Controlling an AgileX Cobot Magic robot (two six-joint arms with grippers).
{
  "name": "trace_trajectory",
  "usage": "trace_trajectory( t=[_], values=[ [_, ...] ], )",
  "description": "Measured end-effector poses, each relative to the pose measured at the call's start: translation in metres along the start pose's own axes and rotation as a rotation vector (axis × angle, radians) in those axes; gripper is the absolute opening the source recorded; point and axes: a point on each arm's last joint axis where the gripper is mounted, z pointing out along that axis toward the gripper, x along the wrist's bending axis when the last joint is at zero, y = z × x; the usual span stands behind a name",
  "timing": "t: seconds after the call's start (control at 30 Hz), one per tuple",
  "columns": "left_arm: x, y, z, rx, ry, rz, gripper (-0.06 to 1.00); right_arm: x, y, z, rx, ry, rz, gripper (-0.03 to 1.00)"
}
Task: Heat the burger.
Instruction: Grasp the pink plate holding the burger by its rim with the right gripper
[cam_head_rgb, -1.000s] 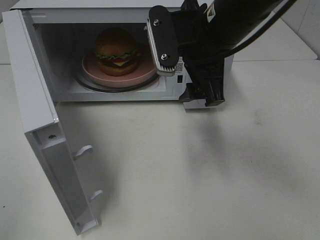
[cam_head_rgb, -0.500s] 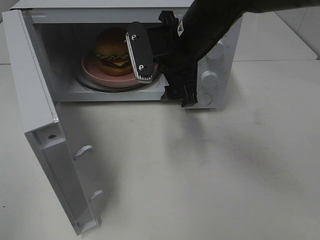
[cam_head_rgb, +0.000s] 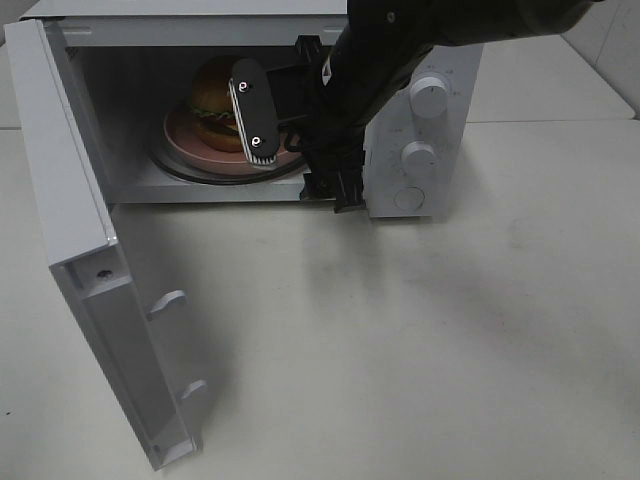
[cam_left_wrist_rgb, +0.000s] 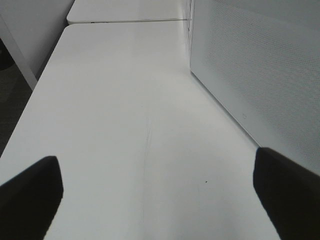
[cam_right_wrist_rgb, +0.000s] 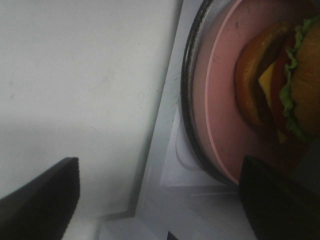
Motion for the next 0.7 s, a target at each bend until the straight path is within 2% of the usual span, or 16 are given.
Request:
trace_trajectory(
  t=[0.33,0.7],
  values=[
    [0.0,0.0,0.0,0.0,0.0,0.0,0.98,-0.009,0.014,0.031,-0.003,-0.006,-0.01,0.83],
    [0.0,0.0,0.0,0.0,0.0,0.0,0.98,-0.017,0.025,0.058,0.012,0.025,-0.019,0.81]
  ],
)
